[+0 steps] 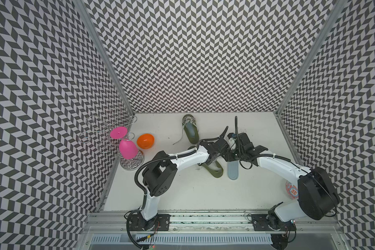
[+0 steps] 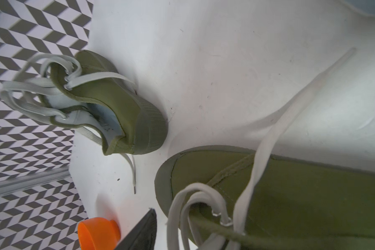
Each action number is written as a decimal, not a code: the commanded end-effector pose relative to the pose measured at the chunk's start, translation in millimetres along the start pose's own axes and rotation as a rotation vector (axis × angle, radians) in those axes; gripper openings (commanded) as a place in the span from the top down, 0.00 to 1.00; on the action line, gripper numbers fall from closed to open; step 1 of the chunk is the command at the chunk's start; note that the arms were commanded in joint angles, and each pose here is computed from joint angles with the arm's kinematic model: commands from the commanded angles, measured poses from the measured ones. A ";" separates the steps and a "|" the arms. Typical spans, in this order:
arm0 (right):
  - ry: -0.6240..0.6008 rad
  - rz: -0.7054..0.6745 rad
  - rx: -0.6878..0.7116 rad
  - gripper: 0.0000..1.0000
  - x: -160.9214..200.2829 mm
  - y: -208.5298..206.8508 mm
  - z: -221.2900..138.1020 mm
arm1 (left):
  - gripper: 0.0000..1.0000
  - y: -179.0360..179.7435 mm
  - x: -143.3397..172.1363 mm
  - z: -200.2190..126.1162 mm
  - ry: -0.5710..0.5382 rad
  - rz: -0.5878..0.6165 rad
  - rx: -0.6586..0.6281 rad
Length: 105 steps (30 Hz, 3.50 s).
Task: Insert the insole into the shoe
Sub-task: Adjust the shoe at the center of the board.
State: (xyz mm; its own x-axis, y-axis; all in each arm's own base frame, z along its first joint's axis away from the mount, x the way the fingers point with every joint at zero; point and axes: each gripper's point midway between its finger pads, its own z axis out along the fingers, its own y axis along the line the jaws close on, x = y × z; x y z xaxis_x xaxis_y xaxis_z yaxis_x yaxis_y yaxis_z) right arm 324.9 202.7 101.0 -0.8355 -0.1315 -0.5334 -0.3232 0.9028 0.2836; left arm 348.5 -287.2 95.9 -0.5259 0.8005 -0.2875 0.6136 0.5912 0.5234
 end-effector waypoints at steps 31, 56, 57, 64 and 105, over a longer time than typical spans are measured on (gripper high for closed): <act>-0.004 -0.037 -0.012 0.47 -8.2 4.6 -6.1 | 0.40 9.1 16.1 15.8 0.086 0.003 0.009; 0.060 -0.134 -0.166 0.43 12.5 48.7 -5.7 | 1.00 23.3 -10.8 -20.8 -0.143 -0.240 0.352; 0.056 -0.134 -0.172 0.43 10.5 52.1 -4.6 | 1.00 22.2 -9.5 -19.4 -0.140 -0.243 0.353; 0.044 -0.133 -0.185 0.43 0.9 66.7 5.6 | 0.99 11.3 -3.4 -12.5 -0.121 -0.298 0.381; 0.064 -0.077 0.074 0.51 8.7 7.9 36.2 | 1.00 17.2 29.0 -12.7 -0.138 -0.642 0.451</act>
State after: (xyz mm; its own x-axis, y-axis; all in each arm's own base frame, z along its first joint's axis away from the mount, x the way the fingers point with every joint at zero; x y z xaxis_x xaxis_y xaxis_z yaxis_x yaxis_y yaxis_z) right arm 323.5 222.5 62.8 -0.8540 -0.2016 -0.4797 -0.3551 0.8997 0.2540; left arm 326.4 -252.0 81.8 -0.8083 0.3587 -0.4669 0.4507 0.8872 -0.0988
